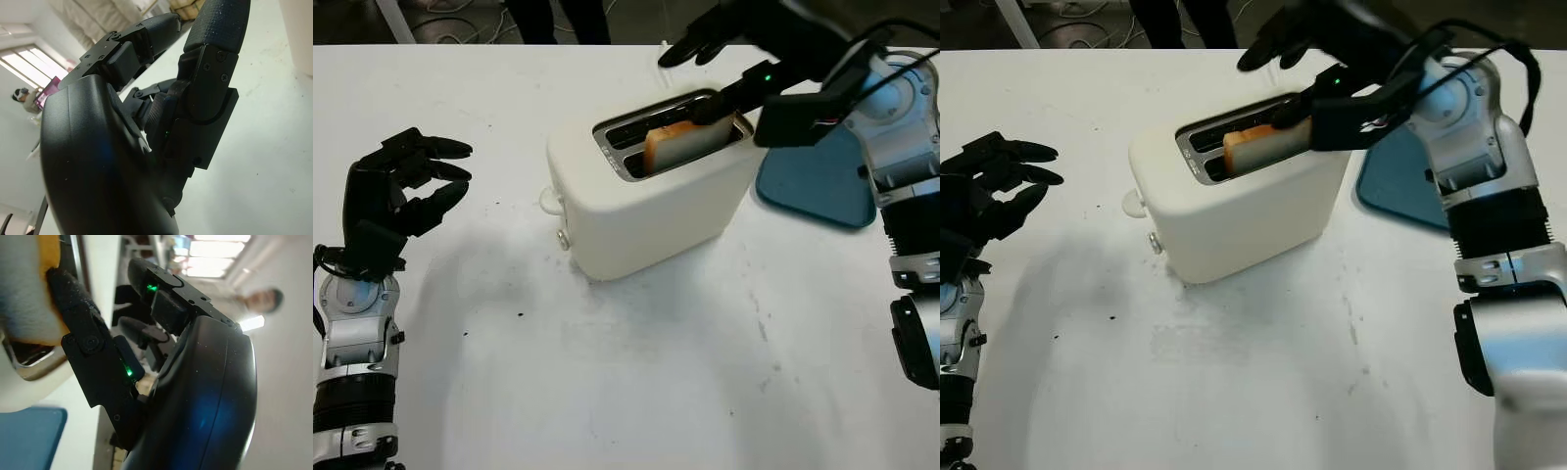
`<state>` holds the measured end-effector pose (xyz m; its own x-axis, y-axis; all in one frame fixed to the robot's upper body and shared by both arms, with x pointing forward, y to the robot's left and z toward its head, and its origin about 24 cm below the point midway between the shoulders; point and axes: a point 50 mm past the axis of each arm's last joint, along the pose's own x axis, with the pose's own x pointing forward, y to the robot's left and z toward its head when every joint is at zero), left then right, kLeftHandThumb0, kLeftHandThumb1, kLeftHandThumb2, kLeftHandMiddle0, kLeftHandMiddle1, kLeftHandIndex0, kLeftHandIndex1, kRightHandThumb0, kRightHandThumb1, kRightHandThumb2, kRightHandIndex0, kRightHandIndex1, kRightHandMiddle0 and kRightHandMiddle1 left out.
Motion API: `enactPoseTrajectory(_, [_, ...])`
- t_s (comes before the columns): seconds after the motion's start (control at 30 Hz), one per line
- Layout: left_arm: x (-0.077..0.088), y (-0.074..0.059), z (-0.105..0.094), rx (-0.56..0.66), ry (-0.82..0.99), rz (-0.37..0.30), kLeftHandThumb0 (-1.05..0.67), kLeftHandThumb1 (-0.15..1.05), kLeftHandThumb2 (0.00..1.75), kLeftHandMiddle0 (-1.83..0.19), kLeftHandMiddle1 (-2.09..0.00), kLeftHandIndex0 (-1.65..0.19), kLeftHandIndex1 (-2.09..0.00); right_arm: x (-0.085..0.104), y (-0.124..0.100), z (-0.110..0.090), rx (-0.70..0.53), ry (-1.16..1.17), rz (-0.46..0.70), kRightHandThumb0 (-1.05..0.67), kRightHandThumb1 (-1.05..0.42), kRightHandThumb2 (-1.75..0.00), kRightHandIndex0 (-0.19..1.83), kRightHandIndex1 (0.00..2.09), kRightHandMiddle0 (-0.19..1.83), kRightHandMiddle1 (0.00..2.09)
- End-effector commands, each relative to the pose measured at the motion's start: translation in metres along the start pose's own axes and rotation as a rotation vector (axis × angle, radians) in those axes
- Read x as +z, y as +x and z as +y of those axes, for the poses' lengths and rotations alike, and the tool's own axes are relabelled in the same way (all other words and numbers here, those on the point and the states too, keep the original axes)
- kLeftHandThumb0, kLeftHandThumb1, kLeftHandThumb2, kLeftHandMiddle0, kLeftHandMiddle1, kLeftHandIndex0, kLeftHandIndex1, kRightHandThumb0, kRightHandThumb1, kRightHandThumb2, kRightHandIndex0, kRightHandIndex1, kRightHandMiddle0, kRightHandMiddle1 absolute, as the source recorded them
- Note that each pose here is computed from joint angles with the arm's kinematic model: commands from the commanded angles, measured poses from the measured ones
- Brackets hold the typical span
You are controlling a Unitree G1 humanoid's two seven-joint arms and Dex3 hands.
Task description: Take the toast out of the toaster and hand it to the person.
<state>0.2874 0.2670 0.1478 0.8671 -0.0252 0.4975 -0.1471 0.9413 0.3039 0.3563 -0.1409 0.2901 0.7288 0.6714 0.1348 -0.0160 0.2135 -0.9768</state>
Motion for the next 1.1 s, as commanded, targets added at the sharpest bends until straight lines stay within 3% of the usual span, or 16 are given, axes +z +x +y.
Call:
enactPoseTrajectory(0.0, [0.000,-0.002,0.003,0.006,0.006,-0.004,-1.05,0.92,0.15,-0.73,-0.98,-0.74,-0.75,0.004,0.000,-0.004,0.038,-0.047,0.006,-0.75,-0.71,-0.01,0.47,0.79,0.79,0.00])
enactPoseTrajectory(0.17, [0.000,-0.002,0.003,0.008,0.014,-0.002,-1.05,0.92,0.16,-0.73,-0.98,-0.75,-0.75,0.006,-0.005,-0.013,0.043,-0.054,-0.001,-0.77,-0.71,0.00,0.51,0.80,0.80,0.01])
enactPoseTrajectory(0.33, [0.000,-0.001,0.003,0.006,0.009,-0.004,-1.05,0.92,0.16,-0.73,-0.97,-0.75,-0.75,0.003,-0.010,-0.028,-0.073,-0.019,-0.011,-0.73,-0.70,0.00,0.53,0.75,0.81,0.01])
enactPoseTrajectory(0.5, [0.000,-0.001,0.003,0.003,0.006,-0.002,-1.05,0.92,0.16,-0.73,-0.98,-0.75,-0.75,0.004,-0.015,-0.042,-0.201,-0.047,-0.004,-0.66,-0.72,-0.01,0.71,0.50,0.84,0.01])
enactPoseTrajectory(0.7, [0.000,-0.002,0.002,0.006,0.001,0.000,-1.05,0.92,0.15,-0.74,-0.97,-0.75,-0.75,0.005,-0.017,-0.053,-0.286,-0.014,-0.034,-0.63,-0.75,-0.01,0.72,0.51,0.86,0.01])
enactPoseTrajectory(0.87, [0.000,-0.002,0.003,0.006,0.010,-0.003,-1.05,0.92,0.16,-0.73,-0.97,-0.75,-0.75,0.008,-0.019,-0.056,-0.303,0.002,-0.066,-0.62,-0.76,0.00,0.67,0.62,0.88,0.02])
enactPoseTrajectory(1.07, [0.000,-0.002,0.002,0.009,0.002,0.003,-1.05,0.92,0.14,-0.74,-0.98,-0.75,-0.75,0.012,-0.017,-0.046,-0.218,0.010,-0.076,-0.70,-0.71,0.00,0.81,0.37,0.89,0.01])
